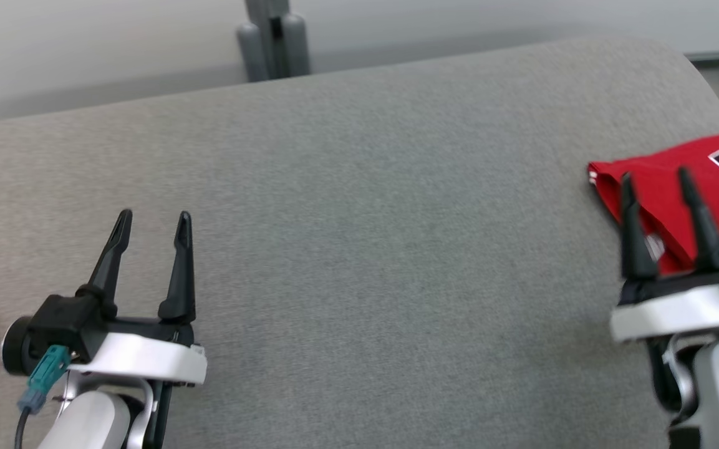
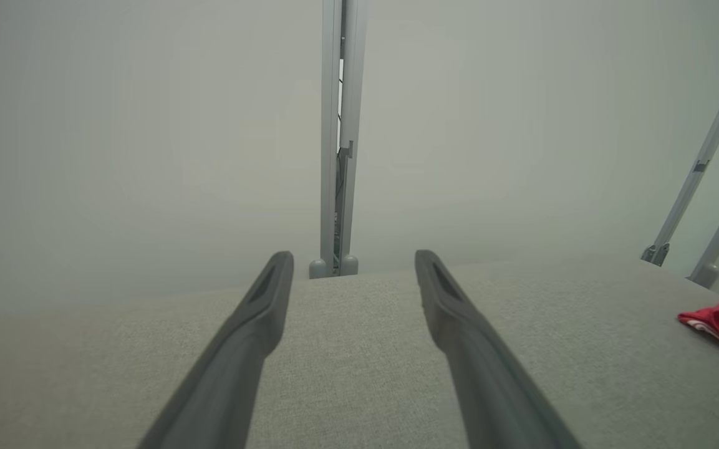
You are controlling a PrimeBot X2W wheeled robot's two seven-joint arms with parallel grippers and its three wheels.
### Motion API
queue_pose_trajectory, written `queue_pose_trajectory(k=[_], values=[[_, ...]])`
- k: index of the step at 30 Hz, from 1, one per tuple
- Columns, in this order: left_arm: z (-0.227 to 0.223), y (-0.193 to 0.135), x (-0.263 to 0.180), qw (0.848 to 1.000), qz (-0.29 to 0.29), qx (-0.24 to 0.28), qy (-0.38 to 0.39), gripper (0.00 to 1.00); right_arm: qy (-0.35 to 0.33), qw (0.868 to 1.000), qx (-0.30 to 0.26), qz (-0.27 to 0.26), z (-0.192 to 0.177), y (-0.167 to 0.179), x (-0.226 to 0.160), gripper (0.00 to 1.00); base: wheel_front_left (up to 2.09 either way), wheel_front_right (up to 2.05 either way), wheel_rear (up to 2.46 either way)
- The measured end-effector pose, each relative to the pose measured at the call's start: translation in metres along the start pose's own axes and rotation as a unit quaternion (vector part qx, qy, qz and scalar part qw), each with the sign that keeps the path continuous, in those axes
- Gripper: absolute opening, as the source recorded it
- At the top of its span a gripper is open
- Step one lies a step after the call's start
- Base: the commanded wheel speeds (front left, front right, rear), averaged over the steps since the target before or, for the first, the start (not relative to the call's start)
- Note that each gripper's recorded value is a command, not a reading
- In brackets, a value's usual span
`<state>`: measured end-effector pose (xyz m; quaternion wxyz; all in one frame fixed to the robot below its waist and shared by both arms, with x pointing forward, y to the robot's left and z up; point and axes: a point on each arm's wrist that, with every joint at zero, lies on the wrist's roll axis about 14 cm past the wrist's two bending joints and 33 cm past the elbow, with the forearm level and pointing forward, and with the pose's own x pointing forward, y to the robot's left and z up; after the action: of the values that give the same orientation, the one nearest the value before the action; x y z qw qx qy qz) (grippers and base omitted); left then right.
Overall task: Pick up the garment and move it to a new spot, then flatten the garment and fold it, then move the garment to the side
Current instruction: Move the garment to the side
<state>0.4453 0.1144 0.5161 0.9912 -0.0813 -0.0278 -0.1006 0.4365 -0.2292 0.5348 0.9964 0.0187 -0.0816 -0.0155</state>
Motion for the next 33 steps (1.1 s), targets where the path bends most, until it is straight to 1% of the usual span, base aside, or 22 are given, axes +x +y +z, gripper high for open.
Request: queue_pose_trajectory(k=[2,5,9,14,21,29,33], values=[[0.006,0.011,-0.011,1.000,0.019,0.003,-0.006,1.00,0.000,1.000,0.012,0.024,-0.001,0.022,-0.008,1.00,0.00,0.00,0.00],[0.011,0.025,-0.029,0.999,0.045,-0.001,-0.008,1.00,0.006,0.998,0.024,0.050,-0.003,0.045,-0.019,1.00,0.00,0.00,0.00],[0.018,0.040,-0.051,0.997,0.075,-0.005,-0.013,1.00,0.022,0.997,0.025,0.069,-0.005,0.060,-0.033,1.00,0.00,0.00,0.00],[0.022,0.051,-0.075,0.995,0.095,-0.003,-0.016,1.00,0.038,0.997,0.024,0.066,-0.008,0.059,-0.050,1.00,0.00,0.00,0.00],[0.023,0.055,-0.100,0.994,0.106,0.001,-0.016,1.00,0.047,0.997,0.019,0.055,-0.003,0.051,-0.072,1.00,0.00,0.00,0.00],[0.024,0.058,-0.109,0.994,0.107,0.009,-0.015,1.00,0.042,0.997,0.024,0.059,0.005,0.054,-0.078,1.00,0.00,0.00,0.00],[0.022,0.058,-0.109,0.994,0.106,0.004,-0.010,1.00,0.045,0.997,0.026,0.061,0.005,0.056,-0.081,1.00,0.00,0.00,0.00]])
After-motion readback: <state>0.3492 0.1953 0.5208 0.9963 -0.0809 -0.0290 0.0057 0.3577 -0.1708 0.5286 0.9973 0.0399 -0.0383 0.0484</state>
